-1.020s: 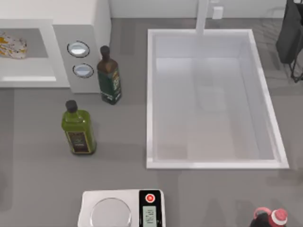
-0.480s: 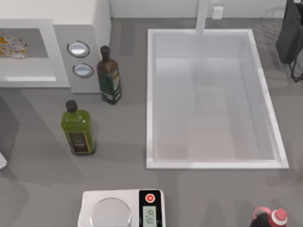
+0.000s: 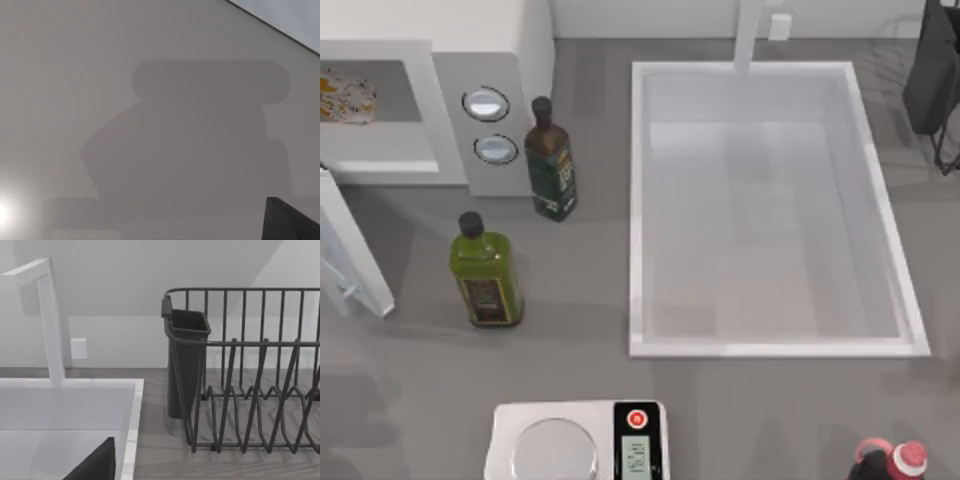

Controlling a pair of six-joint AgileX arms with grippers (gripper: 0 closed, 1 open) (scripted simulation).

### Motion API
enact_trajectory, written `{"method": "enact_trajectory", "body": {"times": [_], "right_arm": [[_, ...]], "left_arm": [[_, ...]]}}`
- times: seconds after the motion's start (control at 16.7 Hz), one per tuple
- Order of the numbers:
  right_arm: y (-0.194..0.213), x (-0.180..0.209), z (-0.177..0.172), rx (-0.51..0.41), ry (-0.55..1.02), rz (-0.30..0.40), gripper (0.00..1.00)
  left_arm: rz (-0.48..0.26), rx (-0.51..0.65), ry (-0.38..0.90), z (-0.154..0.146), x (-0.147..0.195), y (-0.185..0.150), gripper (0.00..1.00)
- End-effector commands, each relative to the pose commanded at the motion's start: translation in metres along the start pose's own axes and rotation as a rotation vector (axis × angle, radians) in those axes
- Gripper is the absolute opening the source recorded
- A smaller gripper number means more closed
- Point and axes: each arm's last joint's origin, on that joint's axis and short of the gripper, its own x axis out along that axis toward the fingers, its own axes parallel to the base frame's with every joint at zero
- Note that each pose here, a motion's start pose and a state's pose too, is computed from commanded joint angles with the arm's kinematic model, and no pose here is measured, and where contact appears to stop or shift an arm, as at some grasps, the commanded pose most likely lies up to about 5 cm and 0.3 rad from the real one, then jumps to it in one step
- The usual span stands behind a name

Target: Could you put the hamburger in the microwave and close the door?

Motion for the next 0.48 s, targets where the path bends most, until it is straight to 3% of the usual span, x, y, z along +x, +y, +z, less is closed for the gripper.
{"method": "enact_trajectory", "body": {"times": [0.18, 0.48], "right_arm": [[0.000, 0.000, 0.000, 0.000, 0.000, 0.000, 1.00], [0.000, 0.000, 0.000, 0.000, 0.000, 0.000, 1.00]], "left_arm": [[0.002, 0.000, -0.011, -0.003, -0.002, -0.031, 0.00], [0.002, -0.002, -0.017, -0.004, -0.002, -0.036, 0.00]]}}
